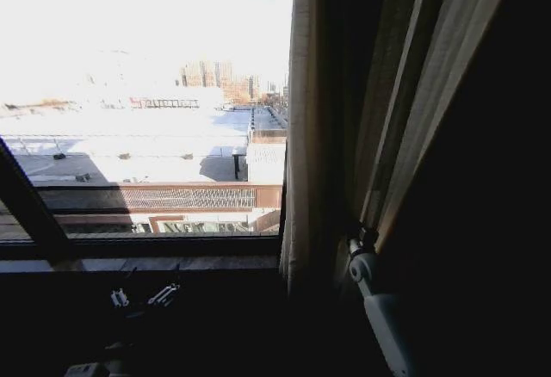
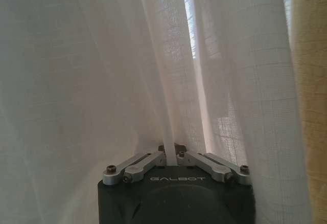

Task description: Open the curtains by pulling them apart, changing their state from closed to fully open.

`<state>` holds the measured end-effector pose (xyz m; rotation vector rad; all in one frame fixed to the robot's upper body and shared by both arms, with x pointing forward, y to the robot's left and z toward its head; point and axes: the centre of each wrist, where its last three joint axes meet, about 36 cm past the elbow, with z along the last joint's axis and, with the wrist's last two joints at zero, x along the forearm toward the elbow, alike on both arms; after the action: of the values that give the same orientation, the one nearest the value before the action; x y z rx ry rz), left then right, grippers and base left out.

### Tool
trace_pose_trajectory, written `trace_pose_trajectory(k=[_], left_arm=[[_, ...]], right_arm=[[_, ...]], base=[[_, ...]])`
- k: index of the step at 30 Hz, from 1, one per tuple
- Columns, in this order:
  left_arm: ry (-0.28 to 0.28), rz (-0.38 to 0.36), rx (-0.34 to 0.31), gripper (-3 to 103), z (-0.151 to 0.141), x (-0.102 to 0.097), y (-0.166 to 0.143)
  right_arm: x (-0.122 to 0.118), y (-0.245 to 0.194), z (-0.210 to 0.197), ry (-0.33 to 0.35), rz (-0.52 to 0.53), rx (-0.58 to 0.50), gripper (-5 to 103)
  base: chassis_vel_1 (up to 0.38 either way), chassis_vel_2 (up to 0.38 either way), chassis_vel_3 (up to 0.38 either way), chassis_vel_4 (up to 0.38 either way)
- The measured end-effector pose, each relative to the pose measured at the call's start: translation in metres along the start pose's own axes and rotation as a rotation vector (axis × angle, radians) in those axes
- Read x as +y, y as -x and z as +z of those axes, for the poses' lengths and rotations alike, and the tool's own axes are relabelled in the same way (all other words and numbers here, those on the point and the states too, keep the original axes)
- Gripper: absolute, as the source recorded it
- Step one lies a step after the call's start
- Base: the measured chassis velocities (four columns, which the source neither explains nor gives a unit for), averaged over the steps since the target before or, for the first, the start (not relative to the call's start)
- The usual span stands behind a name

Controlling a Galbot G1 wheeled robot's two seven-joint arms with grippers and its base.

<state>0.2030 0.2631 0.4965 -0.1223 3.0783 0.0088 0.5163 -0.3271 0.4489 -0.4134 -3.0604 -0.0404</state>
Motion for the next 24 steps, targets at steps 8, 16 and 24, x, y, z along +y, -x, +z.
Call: trace_pose_trajectory(k=[8,16,24], left_arm=[[0.000,-0.003,-0.010,100,0.001,0.001,-0.001],[-0.004,-0.008,-0.018,100,0.004,0.002,-0.002],[-0.009,-0.010,-0.023,100,0.007,0.002,-0.003]], right_arm=[[-0.042,0.023,-0.005,0.008,0.169,0.006,0],[-0.075,0.042,-0.015,0.015,0.355,0.012,0],[-0.058,0.013,-0.022,-0.009,0.237,0.002,14]], base=[[0.000,0.000,0.000,0.000],[0.000,0.000,0.000,0.000],[0.000,0.000,0.000,0.000]])
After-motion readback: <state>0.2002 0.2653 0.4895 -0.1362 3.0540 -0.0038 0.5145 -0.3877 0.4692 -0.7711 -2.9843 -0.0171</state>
